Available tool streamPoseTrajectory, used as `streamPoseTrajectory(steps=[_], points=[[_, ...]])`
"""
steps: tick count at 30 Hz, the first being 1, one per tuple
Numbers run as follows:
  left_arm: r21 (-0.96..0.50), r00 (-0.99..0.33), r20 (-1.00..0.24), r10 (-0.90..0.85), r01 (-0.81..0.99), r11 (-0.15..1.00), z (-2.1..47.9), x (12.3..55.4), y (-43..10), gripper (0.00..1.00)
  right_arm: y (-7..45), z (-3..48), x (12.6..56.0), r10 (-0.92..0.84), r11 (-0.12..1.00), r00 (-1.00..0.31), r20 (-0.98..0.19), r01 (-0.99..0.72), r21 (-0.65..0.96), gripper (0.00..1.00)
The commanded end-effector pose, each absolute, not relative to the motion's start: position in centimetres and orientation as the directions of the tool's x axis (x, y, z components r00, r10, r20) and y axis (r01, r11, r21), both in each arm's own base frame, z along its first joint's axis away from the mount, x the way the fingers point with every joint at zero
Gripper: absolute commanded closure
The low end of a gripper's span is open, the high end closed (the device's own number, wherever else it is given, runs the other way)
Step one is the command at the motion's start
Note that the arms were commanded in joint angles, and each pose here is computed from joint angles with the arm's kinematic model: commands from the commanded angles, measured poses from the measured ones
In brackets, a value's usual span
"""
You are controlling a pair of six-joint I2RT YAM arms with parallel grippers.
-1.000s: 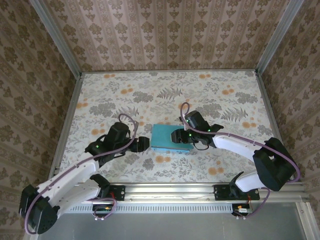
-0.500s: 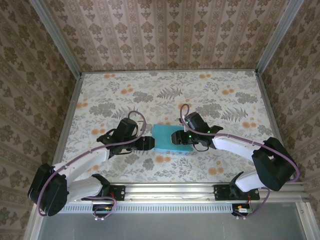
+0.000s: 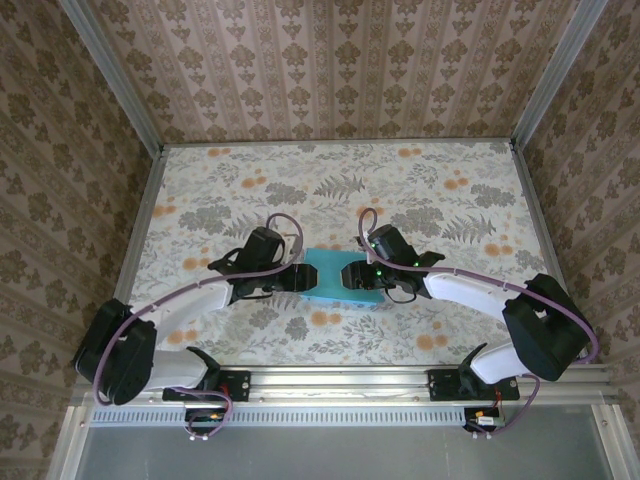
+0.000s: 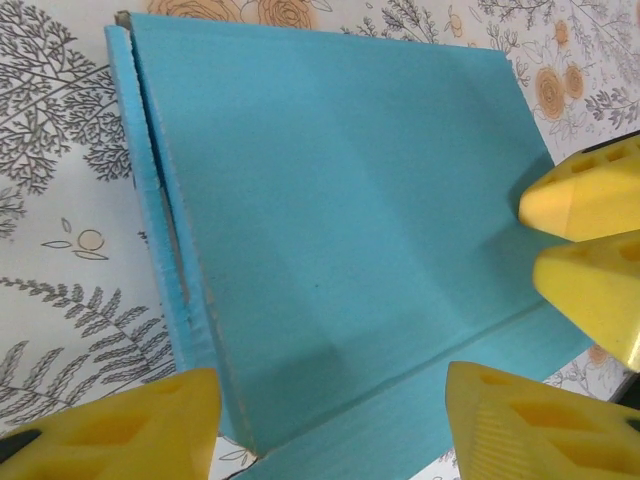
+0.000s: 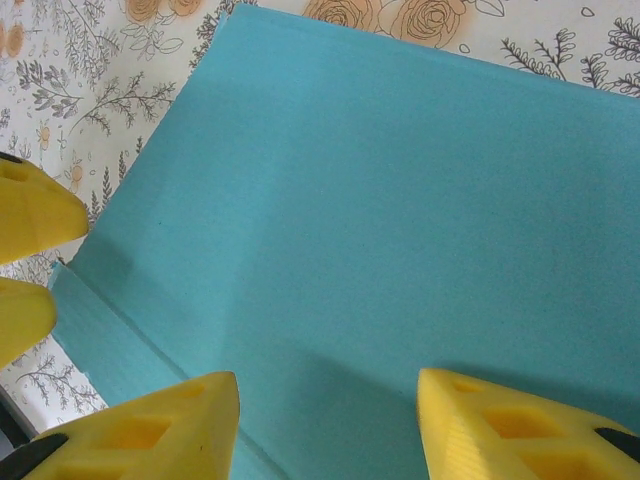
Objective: Fold the paper box
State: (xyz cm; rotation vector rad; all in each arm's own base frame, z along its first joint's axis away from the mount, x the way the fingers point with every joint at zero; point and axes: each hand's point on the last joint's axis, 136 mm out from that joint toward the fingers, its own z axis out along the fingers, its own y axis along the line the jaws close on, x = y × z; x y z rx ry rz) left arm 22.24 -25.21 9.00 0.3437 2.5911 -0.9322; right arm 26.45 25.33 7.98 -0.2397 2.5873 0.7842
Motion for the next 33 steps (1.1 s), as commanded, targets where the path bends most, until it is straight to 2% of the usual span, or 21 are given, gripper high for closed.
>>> streamPoseTrajectory(steps=[1, 17, 21, 23, 27, 29, 33], points=[[-0.599, -0.913, -0.399, 0.084, 0.329, 0.73, 9.8, 22.9, -26.0, 0.41, 25.2, 6.9, 26.3, -0.041, 0.837, -0.902, -0.431, -0.266, 0.478, 0.49], [-0.645, -0.94, -0.334, 0.077, 0.287, 0.709, 9.0, 22.3, -26.7, 0.61, 25.7, 6.4, 26.2, -0.06, 0.837, -0.907, -0.417, -0.274, 0.474, 0.49], [-0.661, -0.942, -0.328, 0.064, 0.277, 0.698, 8.9, 22.3, -26.9, 0.63, 25.9, 6.4, 26.1, -0.064, 0.836, -0.907, -0.417, -0.277, 0.474, 0.49], [-0.658, -0.943, -0.327, 0.064, 0.276, 0.7, 8.9, 22.3, -26.8, 0.69, 25.9, 6.4, 26.0, -0.066, 0.837, -0.908, -0.414, -0.276, 0.472, 0.49], [-0.655, -0.945, -0.321, 0.065, 0.27, 0.706, 8.6, 22.2, -26.7, 0.71, 26.0, 6.2, 26.0, -0.072, 0.839, -0.909, -0.41, -0.278, 0.468, 0.49], [-0.653, -0.947, -0.316, 0.066, 0.267, 0.708, 8.4, 22.1, -26.6, 0.76, 26.0, 6.2, 26.0, -0.075, 0.839, -0.909, -0.409, -0.279, 0.466, 0.5], [-0.618, -0.949, -0.305, 0.075, 0.258, 0.743, 7.4, 22.0, -25.9, 0.74, 26.2, 6.2, 26.0, -0.086, 0.841, -0.908, -0.41, -0.286, 0.459, 0.5]])
